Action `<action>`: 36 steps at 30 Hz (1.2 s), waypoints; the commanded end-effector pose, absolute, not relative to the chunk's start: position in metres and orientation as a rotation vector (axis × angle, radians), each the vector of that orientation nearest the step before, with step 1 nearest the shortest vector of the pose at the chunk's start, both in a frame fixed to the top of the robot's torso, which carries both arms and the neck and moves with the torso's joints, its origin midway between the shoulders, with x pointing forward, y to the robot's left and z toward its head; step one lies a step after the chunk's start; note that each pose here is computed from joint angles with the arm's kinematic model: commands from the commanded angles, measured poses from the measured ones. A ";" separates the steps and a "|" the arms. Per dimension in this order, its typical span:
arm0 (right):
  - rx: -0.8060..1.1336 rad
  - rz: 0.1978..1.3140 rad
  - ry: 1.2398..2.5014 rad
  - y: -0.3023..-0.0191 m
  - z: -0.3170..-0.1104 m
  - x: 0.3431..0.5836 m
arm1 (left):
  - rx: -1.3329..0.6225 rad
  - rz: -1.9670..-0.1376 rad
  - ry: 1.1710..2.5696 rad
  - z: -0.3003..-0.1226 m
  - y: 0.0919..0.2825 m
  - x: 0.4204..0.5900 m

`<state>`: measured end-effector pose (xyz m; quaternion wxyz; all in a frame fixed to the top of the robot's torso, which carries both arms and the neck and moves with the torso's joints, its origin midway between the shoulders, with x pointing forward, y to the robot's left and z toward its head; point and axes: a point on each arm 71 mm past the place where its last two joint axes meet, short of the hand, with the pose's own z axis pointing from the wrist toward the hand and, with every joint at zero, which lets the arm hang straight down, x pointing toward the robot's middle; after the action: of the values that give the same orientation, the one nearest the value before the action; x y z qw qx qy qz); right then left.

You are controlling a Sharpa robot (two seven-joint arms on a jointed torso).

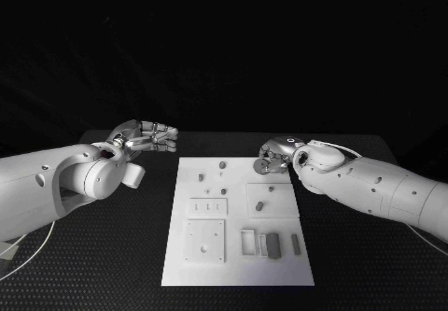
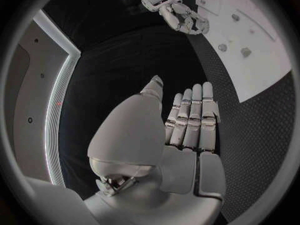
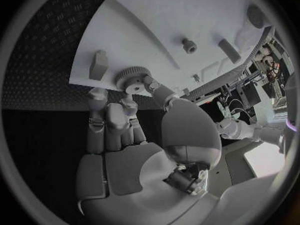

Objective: Assemble the parts on the task board

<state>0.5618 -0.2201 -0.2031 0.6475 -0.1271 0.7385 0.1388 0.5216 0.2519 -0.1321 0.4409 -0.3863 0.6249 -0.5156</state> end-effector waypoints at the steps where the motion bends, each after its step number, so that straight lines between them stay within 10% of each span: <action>1: -0.308 0.322 1.723 -0.220 -0.209 0.560 | -0.943 -1.298 1.554 -0.131 0.250 0.521; 36: -0.467 0.279 1.402 -0.186 -0.184 0.540 | -0.945 -1.299 1.554 -0.131 0.249 0.520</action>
<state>0.5415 -0.1880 -0.1887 0.7047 -0.1989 0.6658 0.1435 0.5200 0.2518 -0.1321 0.4397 -0.3860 0.6254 -0.5162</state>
